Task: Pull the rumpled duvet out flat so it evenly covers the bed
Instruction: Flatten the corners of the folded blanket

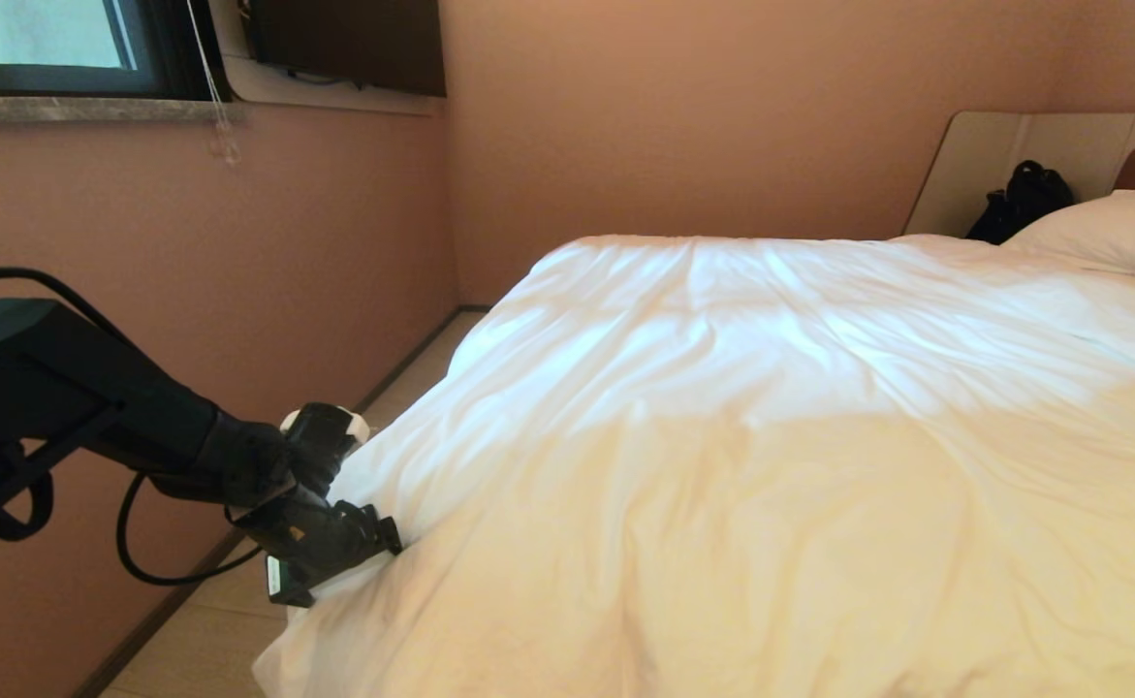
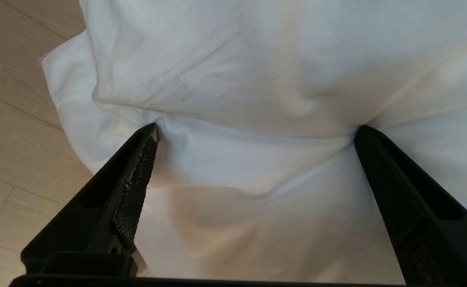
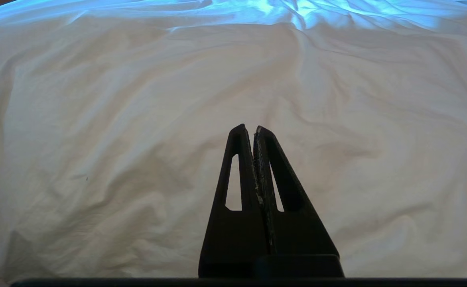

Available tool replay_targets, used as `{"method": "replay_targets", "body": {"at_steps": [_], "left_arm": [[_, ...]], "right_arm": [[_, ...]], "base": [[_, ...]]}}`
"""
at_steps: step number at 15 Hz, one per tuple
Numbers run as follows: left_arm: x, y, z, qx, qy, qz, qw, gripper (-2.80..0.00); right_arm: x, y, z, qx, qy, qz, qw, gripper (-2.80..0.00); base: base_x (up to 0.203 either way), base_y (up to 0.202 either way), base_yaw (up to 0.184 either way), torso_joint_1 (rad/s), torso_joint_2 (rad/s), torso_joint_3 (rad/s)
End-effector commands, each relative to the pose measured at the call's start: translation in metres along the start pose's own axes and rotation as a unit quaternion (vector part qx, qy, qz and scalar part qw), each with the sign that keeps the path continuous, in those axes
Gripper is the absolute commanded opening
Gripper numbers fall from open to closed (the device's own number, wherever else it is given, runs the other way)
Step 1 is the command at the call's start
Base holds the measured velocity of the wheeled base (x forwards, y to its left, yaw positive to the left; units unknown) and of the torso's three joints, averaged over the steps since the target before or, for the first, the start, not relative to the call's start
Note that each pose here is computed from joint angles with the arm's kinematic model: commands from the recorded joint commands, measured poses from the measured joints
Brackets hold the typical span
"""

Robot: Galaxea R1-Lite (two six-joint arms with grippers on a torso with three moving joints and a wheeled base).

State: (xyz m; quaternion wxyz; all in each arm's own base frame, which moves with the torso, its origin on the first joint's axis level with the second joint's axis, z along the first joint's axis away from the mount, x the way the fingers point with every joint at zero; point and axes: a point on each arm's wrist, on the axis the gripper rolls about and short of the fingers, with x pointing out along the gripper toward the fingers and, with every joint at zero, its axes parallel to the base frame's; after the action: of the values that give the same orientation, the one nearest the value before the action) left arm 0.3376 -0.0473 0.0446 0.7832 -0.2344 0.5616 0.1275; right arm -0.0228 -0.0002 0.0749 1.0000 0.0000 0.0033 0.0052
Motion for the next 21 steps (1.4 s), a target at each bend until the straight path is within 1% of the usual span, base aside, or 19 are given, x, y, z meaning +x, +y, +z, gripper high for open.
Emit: {"method": "replay_targets", "body": {"at_steps": [1,12,21], "left_arm": [[0.0006,0.0001,-0.0001,-0.002,0.001,0.001,1.0,0.0],[-0.0057,0.0021,-0.0026,-0.001,-0.002,0.0,1.0,0.0],[-0.0021,0.0024,-0.0024,0.0,-0.002,0.008,1.0,0.0]], "right_arm": [[0.0,0.0,0.0,0.0,0.0,0.0,1.0,-2.8],[0.0,0.0,0.0,0.0,0.0,0.0,1.0,-2.8],[0.0,0.0,0.0,0.0,0.0,0.0,1.0,-2.8]], "base": [[0.0,0.0,0.0,0.0,0.0,0.0],[0.0,0.0,0.0,0.0,0.0,0.0],[0.0,0.0,0.0,0.0,0.0,0.0]]}}
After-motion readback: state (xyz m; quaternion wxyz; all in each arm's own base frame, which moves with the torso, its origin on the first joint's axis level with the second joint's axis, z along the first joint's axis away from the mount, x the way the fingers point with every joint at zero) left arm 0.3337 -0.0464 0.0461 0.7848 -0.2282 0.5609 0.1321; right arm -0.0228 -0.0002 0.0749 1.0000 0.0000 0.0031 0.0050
